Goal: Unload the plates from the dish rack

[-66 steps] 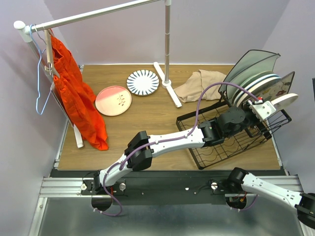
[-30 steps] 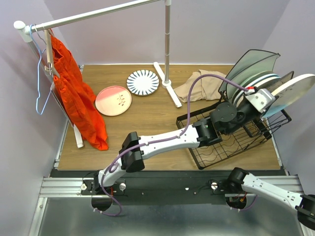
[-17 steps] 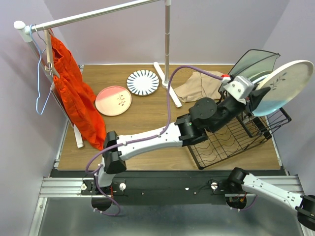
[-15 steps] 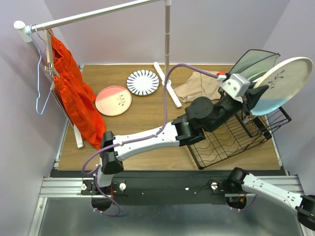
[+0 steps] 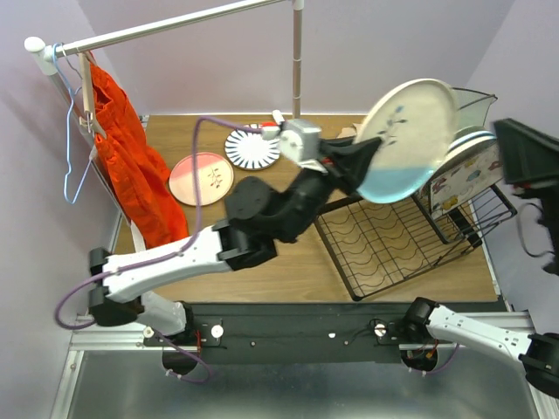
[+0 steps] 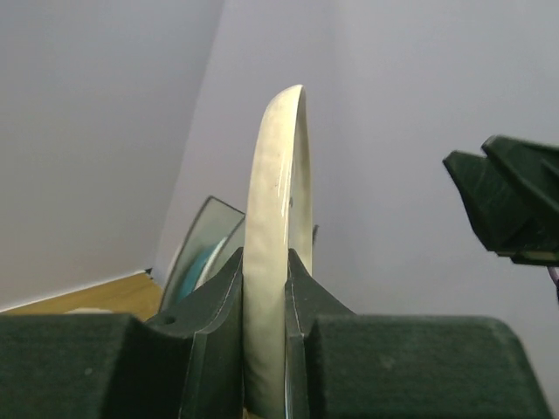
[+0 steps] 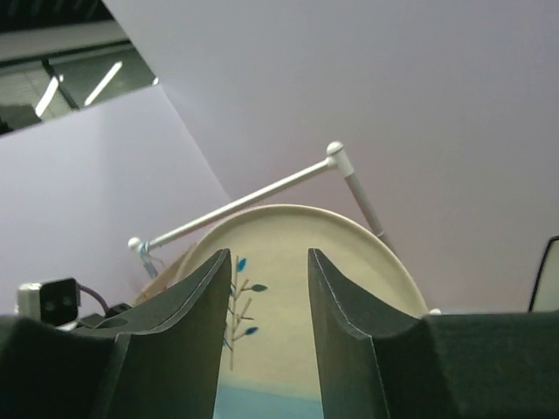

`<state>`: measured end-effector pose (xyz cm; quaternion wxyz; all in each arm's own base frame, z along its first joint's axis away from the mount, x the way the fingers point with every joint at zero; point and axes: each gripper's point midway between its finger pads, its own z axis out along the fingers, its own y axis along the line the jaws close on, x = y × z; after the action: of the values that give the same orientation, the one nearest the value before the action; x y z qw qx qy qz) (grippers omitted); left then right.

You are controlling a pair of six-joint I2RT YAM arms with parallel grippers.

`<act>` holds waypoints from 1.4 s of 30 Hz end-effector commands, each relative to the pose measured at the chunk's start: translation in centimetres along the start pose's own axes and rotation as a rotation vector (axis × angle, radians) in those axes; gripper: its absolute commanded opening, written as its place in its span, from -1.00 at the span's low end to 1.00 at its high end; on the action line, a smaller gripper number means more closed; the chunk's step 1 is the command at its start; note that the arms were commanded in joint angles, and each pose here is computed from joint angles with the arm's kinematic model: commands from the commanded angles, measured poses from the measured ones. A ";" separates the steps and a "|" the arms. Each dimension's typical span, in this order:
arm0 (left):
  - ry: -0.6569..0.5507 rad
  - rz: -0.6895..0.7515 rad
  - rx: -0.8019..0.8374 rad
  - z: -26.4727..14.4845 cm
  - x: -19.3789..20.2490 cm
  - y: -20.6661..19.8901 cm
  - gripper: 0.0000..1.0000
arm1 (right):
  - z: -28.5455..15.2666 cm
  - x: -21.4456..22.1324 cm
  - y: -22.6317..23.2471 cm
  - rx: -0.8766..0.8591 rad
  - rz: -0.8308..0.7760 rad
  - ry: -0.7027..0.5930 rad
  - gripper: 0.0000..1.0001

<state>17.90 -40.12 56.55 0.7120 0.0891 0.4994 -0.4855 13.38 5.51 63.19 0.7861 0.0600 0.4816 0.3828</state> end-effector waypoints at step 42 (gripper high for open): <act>-0.027 -0.585 -0.072 -24.2 -9.8 10.5 -1.00 | -4.4 32.3 10.9 -0.781 0.411 0.813 0.01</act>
<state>12.41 -15.63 43.95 0.5691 -0.0630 0.5868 -0.5725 13.91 33.60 41.43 0.4240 -0.2693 0.5903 0.6319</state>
